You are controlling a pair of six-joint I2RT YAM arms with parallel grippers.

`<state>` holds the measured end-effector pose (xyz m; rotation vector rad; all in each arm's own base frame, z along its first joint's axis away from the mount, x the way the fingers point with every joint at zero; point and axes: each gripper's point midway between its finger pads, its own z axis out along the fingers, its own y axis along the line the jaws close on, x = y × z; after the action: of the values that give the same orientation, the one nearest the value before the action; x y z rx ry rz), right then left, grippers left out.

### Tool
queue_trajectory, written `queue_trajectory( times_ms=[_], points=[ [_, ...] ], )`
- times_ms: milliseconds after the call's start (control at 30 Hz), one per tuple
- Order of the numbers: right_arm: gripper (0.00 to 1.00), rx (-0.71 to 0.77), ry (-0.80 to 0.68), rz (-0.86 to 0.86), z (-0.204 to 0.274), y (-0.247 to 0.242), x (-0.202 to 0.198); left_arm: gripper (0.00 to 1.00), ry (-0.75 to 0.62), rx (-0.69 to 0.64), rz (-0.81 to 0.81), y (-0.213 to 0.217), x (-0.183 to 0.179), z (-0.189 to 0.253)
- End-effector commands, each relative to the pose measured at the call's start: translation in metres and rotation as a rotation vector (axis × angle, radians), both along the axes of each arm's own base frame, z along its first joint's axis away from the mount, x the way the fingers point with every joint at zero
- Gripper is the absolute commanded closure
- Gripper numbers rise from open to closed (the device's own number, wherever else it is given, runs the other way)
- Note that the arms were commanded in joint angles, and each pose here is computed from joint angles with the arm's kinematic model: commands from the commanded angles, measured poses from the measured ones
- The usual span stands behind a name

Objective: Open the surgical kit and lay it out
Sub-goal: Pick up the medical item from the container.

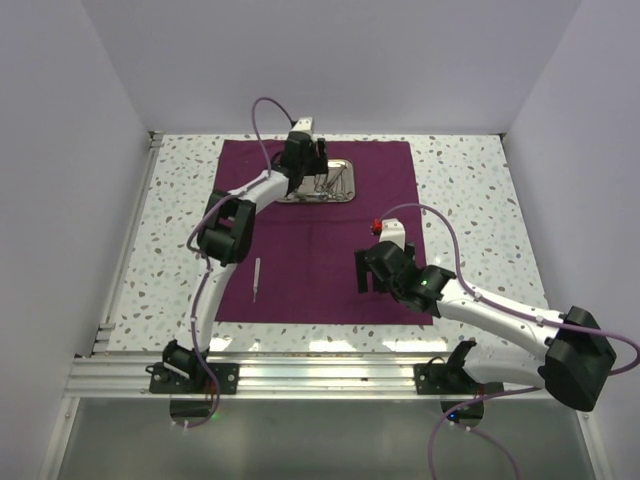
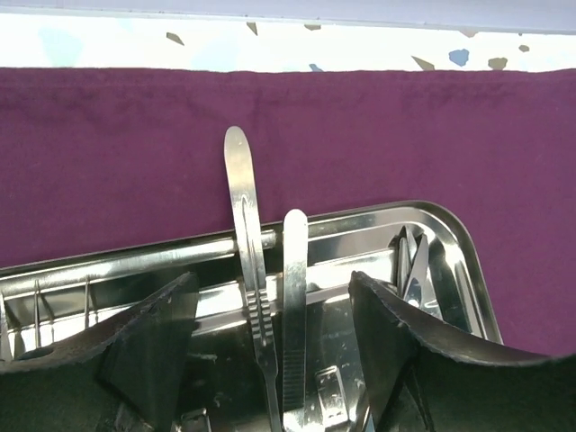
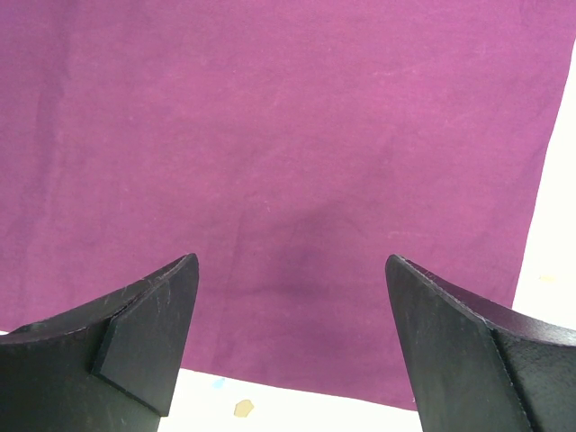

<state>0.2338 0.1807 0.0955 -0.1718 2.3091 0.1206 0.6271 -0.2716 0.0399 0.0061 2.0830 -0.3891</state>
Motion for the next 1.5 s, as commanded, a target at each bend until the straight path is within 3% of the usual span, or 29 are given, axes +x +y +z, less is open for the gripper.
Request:
queue_trajectory(
  times_ms=[0, 400, 1067, 1167, 1300, 1467],
  points=[
    [0.12, 0.012, -0.041, -0.013, 0.01, 0.004, 0.009, 0.28, -0.03, -0.085, -0.015, -0.007, 0.014, 0.013],
    [0.12, -0.011, -0.042, -0.023, 0.008, 0.001, 0.011, 0.4, 0.038, -0.276, -0.06, 0.002, 0.021, 0.0],
    [0.12, -0.019, -0.042, -0.026, 0.008, 0.001, 0.012, 0.64, 0.082, -0.304, -0.122, -0.001, 0.009, -0.008],
    [0.12, -0.015, -0.045, -0.028, 0.009, 0.001, 0.012, 0.71, 0.09, -0.289, -0.105, 0.002, 0.009, -0.015],
    [0.12, -0.014, -0.048, -0.029, 0.01, 0.0, 0.011, 0.9, 0.091, -0.28, -0.086, 0.005, 0.011, -0.018],
    [0.12, -0.016, -0.045, -0.032, 0.009, -0.001, 0.012, 1.0, 0.078, -0.274, -0.073, 0.007, 0.014, -0.013]
  ],
)
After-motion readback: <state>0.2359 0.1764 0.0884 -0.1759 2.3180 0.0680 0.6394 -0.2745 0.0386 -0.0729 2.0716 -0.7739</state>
